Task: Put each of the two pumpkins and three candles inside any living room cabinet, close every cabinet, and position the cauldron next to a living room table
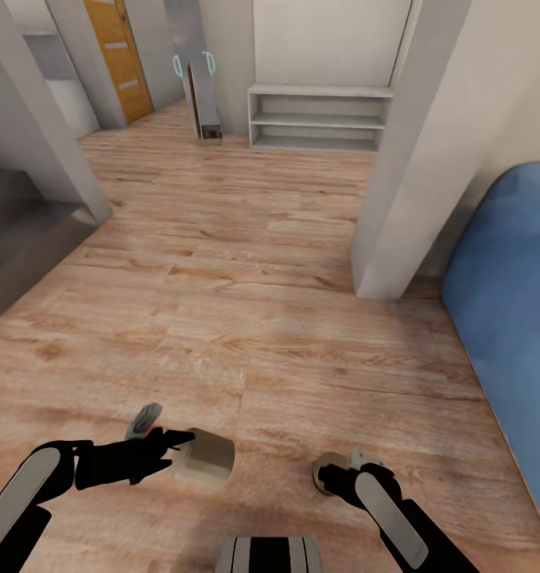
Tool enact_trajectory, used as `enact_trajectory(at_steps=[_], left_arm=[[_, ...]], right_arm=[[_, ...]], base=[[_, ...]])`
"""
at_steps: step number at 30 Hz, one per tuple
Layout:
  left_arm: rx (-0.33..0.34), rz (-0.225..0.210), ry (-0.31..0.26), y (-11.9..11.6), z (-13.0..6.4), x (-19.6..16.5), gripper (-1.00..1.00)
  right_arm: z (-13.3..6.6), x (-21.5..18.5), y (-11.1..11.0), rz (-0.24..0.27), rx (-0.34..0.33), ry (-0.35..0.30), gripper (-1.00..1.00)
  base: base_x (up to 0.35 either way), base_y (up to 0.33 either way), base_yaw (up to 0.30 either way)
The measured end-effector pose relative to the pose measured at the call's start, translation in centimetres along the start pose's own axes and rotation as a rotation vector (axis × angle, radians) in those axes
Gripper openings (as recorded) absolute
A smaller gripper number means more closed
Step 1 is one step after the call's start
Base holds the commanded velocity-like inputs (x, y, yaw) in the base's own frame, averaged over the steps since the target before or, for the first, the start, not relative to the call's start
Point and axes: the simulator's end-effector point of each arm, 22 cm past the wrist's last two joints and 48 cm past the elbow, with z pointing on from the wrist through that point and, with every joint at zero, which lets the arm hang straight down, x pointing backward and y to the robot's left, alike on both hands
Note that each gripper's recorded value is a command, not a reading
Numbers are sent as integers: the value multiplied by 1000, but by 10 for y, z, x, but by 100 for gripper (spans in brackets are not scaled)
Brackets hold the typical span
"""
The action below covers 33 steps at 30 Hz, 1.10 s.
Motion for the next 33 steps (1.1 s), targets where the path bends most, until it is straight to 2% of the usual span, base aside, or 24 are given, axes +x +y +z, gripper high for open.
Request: enact_trajectory(at_steps=[33], left_arm=[[3,-5,8,2,-3,0,-100]], right_arm=[[0,0,0,1,-1,-1,100]], base=[[113,-26,0]])
